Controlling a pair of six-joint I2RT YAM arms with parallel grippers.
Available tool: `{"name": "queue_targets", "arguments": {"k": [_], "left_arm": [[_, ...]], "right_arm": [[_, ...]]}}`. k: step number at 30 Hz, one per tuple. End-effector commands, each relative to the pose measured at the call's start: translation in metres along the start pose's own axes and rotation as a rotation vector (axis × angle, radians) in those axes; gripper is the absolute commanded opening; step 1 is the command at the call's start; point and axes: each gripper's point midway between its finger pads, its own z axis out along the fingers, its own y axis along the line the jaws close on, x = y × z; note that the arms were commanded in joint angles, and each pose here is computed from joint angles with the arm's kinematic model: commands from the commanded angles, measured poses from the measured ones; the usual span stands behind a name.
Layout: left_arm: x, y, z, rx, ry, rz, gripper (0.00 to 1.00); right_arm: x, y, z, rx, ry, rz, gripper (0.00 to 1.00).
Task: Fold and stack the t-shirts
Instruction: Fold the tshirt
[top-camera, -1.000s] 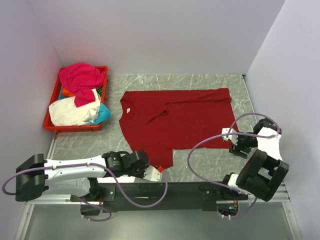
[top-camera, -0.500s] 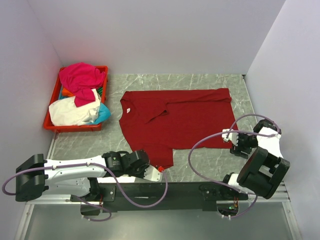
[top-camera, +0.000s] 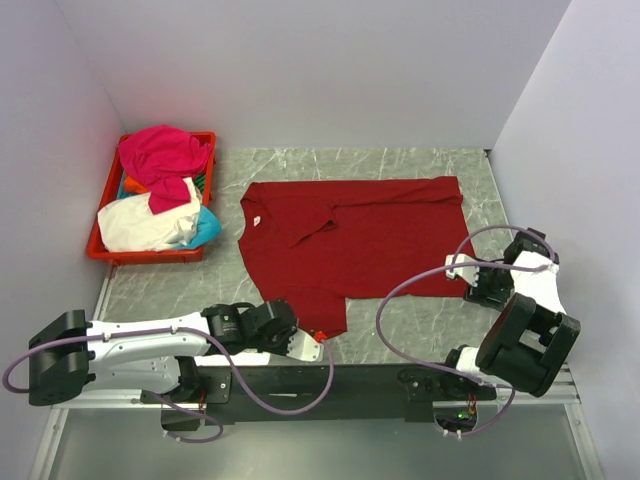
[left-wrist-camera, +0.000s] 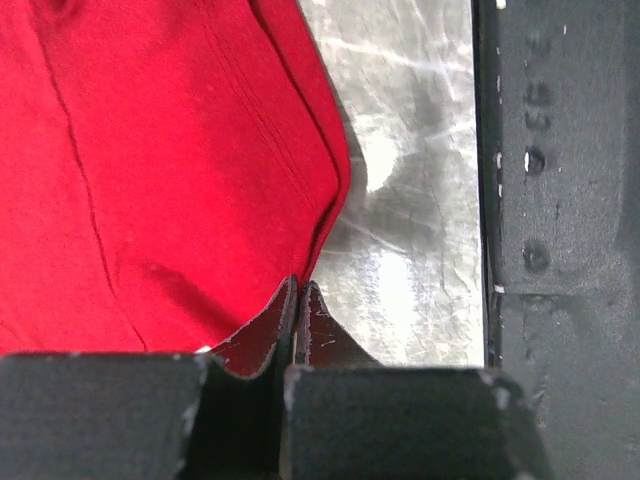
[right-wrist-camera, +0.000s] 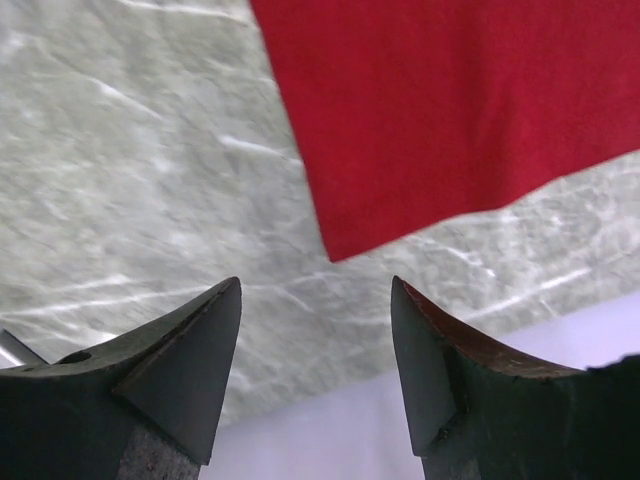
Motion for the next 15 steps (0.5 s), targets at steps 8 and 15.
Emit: {"name": "queue_targets", "arguments": {"k": [8,15], "left_arm": [[0.006,0.007,0.002,-0.080,-0.046,0.008,0.00],[0.007,0.013,0.005,-0.097,-0.045,-0.017,0.00]], "right_arm": [[0.012,-0.034,0.000,0.063,0.203,-0.040,0.65],[0.018,-0.030,0.017,0.008,0.233,-0.120,0.58]]}}
